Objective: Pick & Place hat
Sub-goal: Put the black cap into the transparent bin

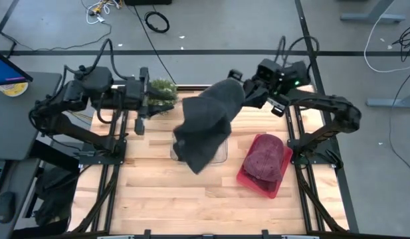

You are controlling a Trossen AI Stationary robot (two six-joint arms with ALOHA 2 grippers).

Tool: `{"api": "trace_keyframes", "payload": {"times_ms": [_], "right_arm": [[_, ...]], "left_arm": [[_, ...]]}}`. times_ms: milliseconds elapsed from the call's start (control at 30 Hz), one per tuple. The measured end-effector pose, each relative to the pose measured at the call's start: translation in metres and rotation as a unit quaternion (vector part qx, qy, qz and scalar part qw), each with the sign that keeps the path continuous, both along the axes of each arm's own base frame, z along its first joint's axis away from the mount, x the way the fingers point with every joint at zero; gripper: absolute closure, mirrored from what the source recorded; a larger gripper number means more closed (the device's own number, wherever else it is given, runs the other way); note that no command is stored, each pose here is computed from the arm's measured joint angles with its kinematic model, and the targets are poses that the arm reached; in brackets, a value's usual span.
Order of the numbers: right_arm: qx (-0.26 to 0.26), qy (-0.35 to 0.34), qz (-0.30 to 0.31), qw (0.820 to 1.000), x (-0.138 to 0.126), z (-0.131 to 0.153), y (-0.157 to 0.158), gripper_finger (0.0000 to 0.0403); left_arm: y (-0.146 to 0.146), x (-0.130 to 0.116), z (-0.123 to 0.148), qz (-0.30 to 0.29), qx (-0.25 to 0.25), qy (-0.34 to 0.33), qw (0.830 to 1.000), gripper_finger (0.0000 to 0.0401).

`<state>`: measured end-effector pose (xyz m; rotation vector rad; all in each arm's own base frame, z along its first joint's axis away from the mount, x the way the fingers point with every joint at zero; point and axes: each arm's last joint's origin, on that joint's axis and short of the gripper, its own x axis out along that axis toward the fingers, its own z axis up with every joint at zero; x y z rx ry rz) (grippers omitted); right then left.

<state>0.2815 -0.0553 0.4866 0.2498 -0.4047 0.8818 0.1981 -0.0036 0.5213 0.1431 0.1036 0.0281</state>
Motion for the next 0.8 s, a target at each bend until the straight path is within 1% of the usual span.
{"api": "trace_keyframes", "payload": {"times_ms": [100, 167, 267, 333, 467, 533, 667, 800], "right_arm": [[-0.047, 0.01, -0.082, 0.995, -0.013, 0.004, -0.004, 0.0401], [-0.083, 0.015, -0.14, 0.986, -0.025, 0.01, -0.003, 0.0403], [-0.146, 0.03, -0.222, 0.964, -0.041, 0.018, 0.0, 0.0402], [-0.187, 0.052, -0.256, 0.947, -0.047, 0.022, 0.001, 0.0402], [-0.262, 0.098, -0.295, 0.914, -0.055, 0.026, 0.006, 0.0402], [-0.3, 0.128, -0.311, 0.893, -0.056, 0.026, 0.008, 0.0402], [-0.374, 0.2, -0.315, 0.849, -0.046, 0.011, 0.012, 0.0402], [-0.423, 0.243, -0.308, 0.817, -0.032, -0.005, 0.022, 0.0402]], "left_arm": [[0.0, -0.012, 0.001, 0.002, -0.019, 0.006, 1.0, 0.029], [0.0, -0.015, 0.002, 0.001, -0.026, 0.002, 1.0, 0.0293], [0.001, -0.022, 0.004, 0.001, -0.025, -0.005, 1.0, 0.0299], [0.001, -0.024, 0.005, 0.006, -0.025, -0.008, 1.0, 0.0303], [0.002, -0.025, 0.005, 0.024, -0.022, -0.005, 0.999, 0.031], [0.003, -0.025, 0.005, 0.03, -0.013, -0.003, 0.999, 0.0314], [0.003, -0.025, 0.002, 0.042, -0.003, 0.009, 0.999, 0.0316], [0.004, -0.025, 0.0, 0.059, 0.001, 0.021, 0.998, 0.0316]]}}
